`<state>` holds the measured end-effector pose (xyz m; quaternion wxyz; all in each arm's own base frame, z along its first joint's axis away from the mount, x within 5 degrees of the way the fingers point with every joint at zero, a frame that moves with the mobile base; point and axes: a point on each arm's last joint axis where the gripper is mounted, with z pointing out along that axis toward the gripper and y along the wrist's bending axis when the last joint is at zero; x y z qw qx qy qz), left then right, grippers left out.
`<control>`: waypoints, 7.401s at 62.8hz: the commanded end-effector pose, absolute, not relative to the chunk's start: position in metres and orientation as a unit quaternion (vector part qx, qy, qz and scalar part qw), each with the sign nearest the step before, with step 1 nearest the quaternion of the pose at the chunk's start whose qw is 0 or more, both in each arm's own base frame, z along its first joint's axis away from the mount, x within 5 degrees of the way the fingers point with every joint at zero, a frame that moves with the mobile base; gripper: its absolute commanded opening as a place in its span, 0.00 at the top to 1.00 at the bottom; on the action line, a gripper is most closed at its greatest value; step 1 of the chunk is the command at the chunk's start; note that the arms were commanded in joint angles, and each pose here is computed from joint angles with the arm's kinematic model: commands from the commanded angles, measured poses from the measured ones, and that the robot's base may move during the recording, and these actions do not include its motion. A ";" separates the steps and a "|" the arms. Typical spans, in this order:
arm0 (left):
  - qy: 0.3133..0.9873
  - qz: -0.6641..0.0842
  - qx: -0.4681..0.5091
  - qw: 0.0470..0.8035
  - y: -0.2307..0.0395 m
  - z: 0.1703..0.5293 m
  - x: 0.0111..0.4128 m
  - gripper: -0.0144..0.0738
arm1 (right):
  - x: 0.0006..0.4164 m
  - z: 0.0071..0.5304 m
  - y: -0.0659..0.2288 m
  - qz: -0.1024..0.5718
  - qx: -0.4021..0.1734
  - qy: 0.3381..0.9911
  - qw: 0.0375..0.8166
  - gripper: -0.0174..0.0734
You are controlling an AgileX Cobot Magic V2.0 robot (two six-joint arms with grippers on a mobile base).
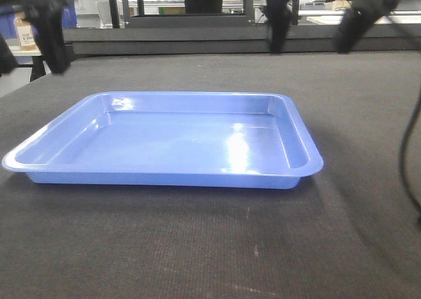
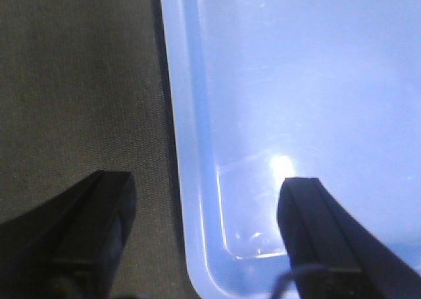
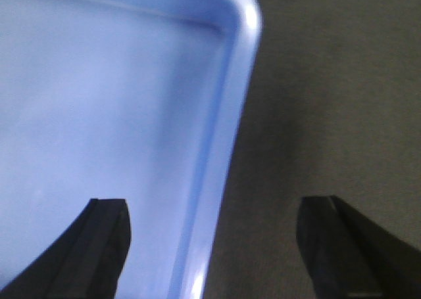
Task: Grab blue tray and place on right shelf
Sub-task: 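Lower both grippers onto opposite rims of the light blue tray, then close both grippers on the tray rims and lift it up, then hold the tray raised with both grippers while the base backs away, then carry the tray with both grippers while driving toward the steel shelf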
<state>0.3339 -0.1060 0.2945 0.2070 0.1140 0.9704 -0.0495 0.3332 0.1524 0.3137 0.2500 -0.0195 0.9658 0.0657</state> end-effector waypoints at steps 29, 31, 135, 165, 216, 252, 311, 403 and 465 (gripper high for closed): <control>0.976 -0.046 0.075 0.197 -0.110 0.254 0.370 0.42 | 0.367 0.265 0.167 0.054 0.002 0.974 0.221 0.14; 0.977 -0.046 0.072 0.195 -0.109 0.251 0.372 0.42 | 0.368 0.262 0.168 0.055 0.002 0.974 0.219 0.14; 0.952 -0.082 0.104 0.275 -0.100 0.409 0.268 0.88 | 0.261 0.412 0.108 0.050 -0.014 0.939 0.340 0.75; 0.956 -0.101 0.146 0.233 -0.119 0.416 0.202 0.88 | 0.189 0.420 0.095 0.061 -0.057 0.939 0.332 0.75; 0.963 -0.119 0.134 0.202 -0.134 0.405 0.204 0.89 | 0.187 0.425 0.093 0.068 -0.058 0.932 0.352 0.75; 0.963 -0.119 0.134 0.201 -0.134 0.405 0.204 0.89 | 0.187 0.425 0.093 0.068 -0.058 0.932 0.352 0.75; 0.962 -0.134 0.134 0.195 -0.137 0.405 0.203 0.89 | 0.187 0.425 0.093 0.068 -0.058 0.932 0.352 0.75; 0.962 -0.140 0.134 0.192 -0.138 0.405 0.202 0.89 | 0.187 0.425 0.093 0.068 -0.058 0.932 0.352 0.75; 0.962 -0.140 0.134 0.192 -0.138 0.405 0.202 0.89 | 0.187 0.425 0.093 0.068 -0.058 0.932 0.352 0.75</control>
